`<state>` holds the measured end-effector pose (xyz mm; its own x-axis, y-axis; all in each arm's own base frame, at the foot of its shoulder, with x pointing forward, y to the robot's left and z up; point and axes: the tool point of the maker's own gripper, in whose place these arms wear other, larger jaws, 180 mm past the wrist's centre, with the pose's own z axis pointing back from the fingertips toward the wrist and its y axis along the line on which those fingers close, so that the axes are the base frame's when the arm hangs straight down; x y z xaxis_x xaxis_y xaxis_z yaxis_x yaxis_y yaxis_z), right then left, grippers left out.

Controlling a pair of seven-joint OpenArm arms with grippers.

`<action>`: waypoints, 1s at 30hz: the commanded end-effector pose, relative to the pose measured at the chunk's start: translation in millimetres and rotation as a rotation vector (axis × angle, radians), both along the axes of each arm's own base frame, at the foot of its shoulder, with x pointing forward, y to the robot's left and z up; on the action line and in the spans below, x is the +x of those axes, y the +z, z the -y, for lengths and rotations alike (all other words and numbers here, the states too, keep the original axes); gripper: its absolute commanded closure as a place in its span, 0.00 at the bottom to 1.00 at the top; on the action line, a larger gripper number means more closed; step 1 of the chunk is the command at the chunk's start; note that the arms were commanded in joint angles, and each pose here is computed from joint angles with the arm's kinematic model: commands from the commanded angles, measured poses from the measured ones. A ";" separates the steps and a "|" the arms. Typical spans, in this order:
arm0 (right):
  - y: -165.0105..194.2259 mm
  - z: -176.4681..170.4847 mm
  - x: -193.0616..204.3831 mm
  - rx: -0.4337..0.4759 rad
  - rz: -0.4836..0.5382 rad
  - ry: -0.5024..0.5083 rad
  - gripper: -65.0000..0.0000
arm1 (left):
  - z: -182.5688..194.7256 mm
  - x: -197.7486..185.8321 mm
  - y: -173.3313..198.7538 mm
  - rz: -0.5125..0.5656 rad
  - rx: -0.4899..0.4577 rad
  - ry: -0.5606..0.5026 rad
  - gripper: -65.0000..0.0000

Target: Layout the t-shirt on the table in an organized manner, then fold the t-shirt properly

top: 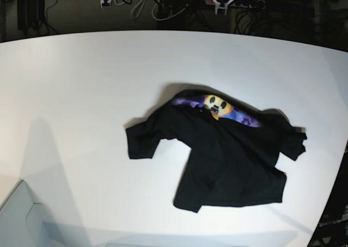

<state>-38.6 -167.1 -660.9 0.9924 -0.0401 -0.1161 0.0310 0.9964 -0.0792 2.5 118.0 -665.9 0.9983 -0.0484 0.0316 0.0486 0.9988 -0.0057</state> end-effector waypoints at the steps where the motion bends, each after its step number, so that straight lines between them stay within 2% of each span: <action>1: -0.1 -1.5 0.7 0.013 0.002 -0.004 1.00 | -1.2 9.4 0.4 0.026 0.007 -0.007 1.00; 5: -0.1 -1.4 1.0 0.013 0.004 -0.003 1.00 | -8.3 12.0 0.8 0.038 0.020 -0.007 1.00; 9: -0.1 -1.4 1.0 0.013 0.004 -0.003 1.00 | -10.7 5.6 0.6 -0.006 0.025 -0.003 1.00; 14: -0.1 -1.4 1.6 0.013 0.006 -0.003 1.00 | -11.7 7.0 0.6 -0.005 0.027 0.000 1.00; 16: 0.1 -1.0 12.1 0.012 0.036 -0.001 1.00 | -11.7 7.0 0.6 -0.005 0.027 0.000 1.00; 25: 4.0 1.4 9.1 0.007 0.074 0.004 1.00 | -10.8 3.1 0.6 -0.010 0.022 0.001 1.00; 28: 6.0 3.6 3.5 0.004 0.082 0.005 1.00 | -12.7 -3.1 1.7 0.004 0.022 0.000 1.00; 30: 10.7 5.2 6.4 0.001 0.122 0.011 1.00 | -25.9 1.3 5.9 0.059 0.037 -0.001 1.00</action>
